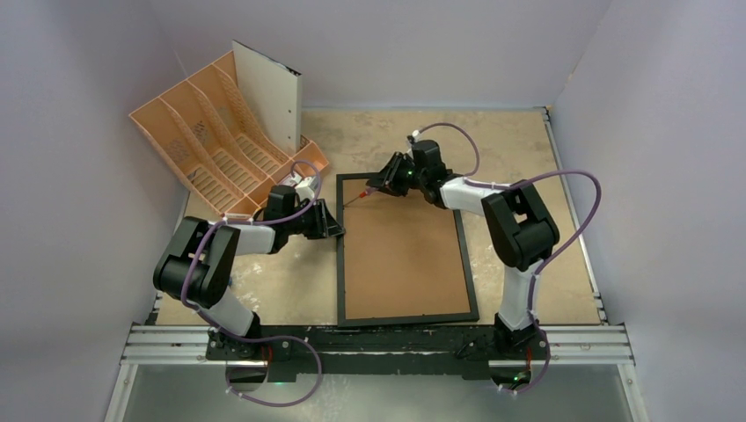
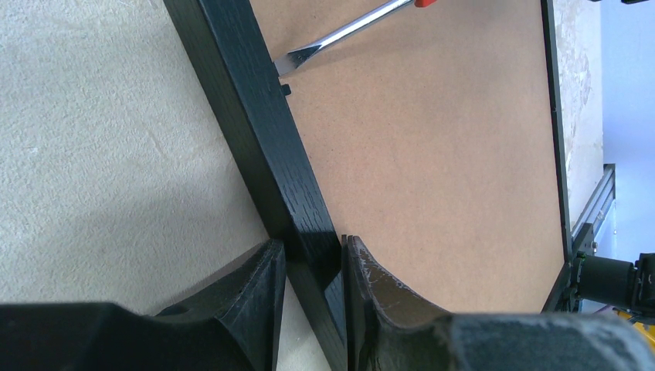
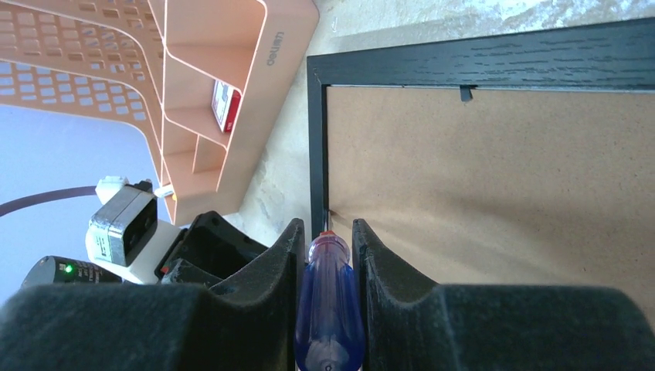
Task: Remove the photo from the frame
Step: Release the photo frame item from the photo frame.
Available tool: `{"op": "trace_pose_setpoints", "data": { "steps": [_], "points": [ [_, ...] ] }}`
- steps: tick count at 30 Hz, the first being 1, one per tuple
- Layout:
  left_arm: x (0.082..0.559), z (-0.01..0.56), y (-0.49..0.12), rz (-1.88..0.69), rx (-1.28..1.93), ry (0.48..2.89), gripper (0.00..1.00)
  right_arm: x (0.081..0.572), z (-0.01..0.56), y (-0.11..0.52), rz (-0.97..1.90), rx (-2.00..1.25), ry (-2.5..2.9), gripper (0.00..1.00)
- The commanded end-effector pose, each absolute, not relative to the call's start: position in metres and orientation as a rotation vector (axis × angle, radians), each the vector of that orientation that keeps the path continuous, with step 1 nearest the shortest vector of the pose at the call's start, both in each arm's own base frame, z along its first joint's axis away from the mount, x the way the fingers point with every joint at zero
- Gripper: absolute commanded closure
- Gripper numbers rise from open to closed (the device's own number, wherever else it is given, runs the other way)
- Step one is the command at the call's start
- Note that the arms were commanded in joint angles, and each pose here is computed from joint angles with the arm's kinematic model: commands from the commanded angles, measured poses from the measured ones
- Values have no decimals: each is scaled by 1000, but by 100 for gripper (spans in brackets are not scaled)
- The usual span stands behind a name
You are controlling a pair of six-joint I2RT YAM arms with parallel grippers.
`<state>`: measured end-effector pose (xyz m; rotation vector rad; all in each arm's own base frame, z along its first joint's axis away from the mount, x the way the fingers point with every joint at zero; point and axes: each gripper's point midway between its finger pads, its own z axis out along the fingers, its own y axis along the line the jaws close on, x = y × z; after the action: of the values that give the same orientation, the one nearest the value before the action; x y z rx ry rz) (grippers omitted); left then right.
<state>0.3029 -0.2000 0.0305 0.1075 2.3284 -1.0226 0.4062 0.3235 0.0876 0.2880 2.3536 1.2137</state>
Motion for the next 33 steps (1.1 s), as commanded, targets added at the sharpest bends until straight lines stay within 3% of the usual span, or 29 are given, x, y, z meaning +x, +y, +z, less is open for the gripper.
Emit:
{"op": "trace_pose_setpoints", "data": {
  "steps": [1, 8, 33],
  "points": [
    [287, 18, -204, -1045, 166, 2385, 88, 390, 78, 320, 1233, 299, 2400, 100],
    [287, 17, -203, -1044, 165, 2387, 88, 412, 101, 290, 1179, 281, 2361, 100],
    [287, 18, -204, -1052, 166, 2382, 87, 385, 53, 321, 1202, 261, 2422, 100]
  ]
}}
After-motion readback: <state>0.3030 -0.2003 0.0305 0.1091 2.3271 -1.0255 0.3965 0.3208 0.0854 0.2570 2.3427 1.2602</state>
